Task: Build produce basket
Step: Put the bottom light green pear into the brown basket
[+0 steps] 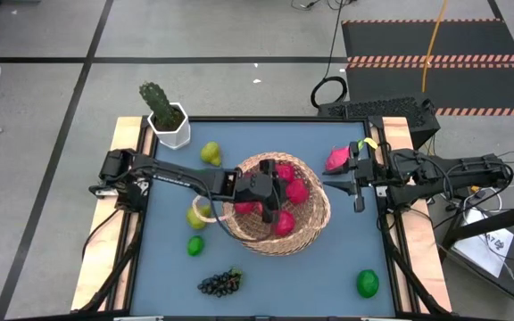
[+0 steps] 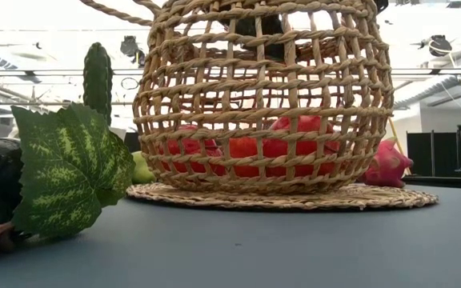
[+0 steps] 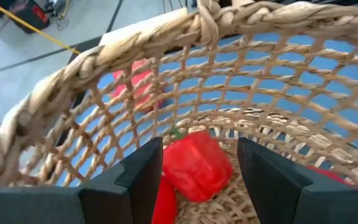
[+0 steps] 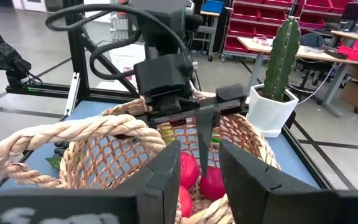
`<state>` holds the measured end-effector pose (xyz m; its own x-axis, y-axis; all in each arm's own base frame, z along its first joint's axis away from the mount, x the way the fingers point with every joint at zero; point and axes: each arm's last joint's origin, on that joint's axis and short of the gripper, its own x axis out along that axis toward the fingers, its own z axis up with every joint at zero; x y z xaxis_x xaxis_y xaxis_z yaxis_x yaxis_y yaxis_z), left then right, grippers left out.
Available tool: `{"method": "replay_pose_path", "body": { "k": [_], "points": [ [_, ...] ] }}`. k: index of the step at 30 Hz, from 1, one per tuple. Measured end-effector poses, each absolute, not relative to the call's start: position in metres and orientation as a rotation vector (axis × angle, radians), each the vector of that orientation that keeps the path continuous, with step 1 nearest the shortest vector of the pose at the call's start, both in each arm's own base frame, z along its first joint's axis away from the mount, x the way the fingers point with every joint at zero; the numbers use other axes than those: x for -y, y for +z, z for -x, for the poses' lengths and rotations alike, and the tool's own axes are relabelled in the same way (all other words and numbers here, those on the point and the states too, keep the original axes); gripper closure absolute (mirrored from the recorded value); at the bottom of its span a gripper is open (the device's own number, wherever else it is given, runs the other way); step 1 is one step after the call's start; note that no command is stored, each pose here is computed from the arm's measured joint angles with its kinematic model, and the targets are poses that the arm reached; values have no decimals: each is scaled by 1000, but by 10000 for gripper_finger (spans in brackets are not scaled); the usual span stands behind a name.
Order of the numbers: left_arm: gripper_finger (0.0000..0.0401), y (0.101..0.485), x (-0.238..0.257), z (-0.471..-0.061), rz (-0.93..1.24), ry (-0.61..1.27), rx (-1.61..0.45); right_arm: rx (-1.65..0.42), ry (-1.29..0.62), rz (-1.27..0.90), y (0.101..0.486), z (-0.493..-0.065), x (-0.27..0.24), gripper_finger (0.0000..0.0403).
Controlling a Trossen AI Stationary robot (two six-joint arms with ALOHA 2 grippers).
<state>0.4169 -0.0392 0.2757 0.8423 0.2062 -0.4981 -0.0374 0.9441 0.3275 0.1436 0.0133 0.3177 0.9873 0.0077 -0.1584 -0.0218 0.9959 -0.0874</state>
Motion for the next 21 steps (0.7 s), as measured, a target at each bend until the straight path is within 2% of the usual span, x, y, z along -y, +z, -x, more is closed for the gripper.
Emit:
{"method": "replay_pose_path", "body": {
  "k": [4, 11, 17, 21],
  "points": [
    [192, 303, 52, -411, -292, 120, -454, -159, 15, 89, 318, -144, -13, 300],
    [192, 353, 77, -370, -292, 125, -372, -136, 14, 80, 320, -142, -13, 300],
    [195, 379, 88, -315, -127, 422, -407, -116, -37, 29, 322, -138, -11, 300],
    [218, 380, 100, -282, -118, 512, -415, -115, -55, 27, 322, -138, -11, 300]
  ]
}}
